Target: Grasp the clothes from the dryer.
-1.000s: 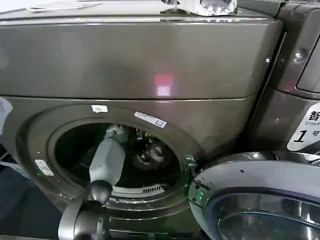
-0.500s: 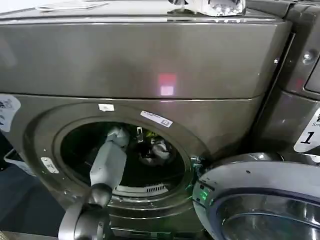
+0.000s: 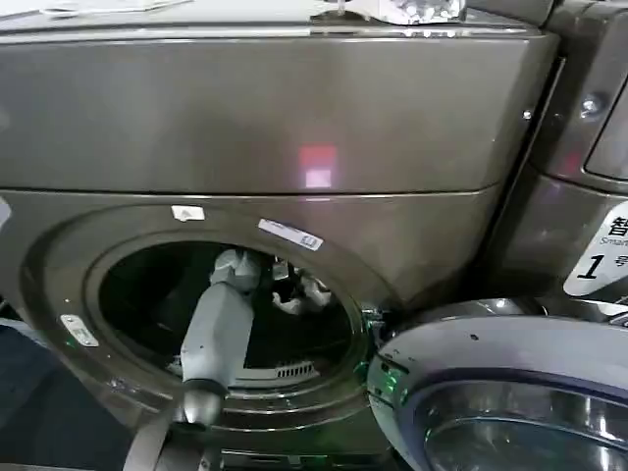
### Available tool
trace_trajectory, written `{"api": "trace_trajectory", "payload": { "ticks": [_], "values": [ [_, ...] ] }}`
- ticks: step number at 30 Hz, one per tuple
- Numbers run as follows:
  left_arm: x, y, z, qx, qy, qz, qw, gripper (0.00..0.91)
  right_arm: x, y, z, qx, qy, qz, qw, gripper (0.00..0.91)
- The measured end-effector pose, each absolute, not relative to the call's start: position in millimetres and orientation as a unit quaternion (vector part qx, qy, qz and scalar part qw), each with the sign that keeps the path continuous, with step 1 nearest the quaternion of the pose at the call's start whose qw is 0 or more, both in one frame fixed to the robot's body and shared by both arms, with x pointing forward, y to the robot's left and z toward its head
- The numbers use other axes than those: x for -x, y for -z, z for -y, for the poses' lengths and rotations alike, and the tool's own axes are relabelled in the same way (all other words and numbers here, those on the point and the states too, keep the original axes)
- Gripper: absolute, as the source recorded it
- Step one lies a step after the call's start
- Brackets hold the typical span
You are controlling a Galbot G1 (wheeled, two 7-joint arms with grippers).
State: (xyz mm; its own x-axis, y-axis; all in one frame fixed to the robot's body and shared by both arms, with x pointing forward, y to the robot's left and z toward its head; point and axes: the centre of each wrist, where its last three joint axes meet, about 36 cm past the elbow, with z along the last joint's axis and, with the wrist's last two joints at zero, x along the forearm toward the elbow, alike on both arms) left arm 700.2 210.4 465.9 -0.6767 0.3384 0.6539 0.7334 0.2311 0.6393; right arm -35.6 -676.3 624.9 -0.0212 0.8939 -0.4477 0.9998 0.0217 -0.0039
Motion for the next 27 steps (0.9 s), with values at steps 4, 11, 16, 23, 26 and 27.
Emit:
{"api": "trace_trajectory", "payload": {
  "ticks": [4,11,16,23,26,27],
  "values": [
    [-694.3,-463.4,-210.2,0.279,0.481,0.817,0.152,0.000,31.9,-623.2,675.2,-0.677,0.166,-0.699,0.159,0.907],
    [-674.2,-453.2,-202.3,0.146,0.376,0.911,0.088,0.000,28.0,-621.3,674.2,-0.673,0.180,-0.701,0.152,0.907],
    [-658.8,-451.8,-191.3,0.063,0.264,0.960,0.065,0.000,22.8,-620.3,673.4,-0.668,0.190,-0.704,0.146,0.907],
    [-635.4,-444.5,-189.1,-0.019,0.134,0.989,0.063,0.000,22.5,-619.2,672.7,-0.665,0.199,-0.706,0.142,0.907],
    [-628.6,-446.9,-188.5,-0.036,0.099,0.992,0.067,0.000,21.1,-617.9,671.9,-0.663,0.198,-0.707,0.145,0.907],
    [-627.0,-446.7,-188.4,-0.041,0.089,0.993,0.070,0.000,20.9,-617.6,671.2,-0.663,0.198,-0.707,0.147,0.907]
  ]
}}
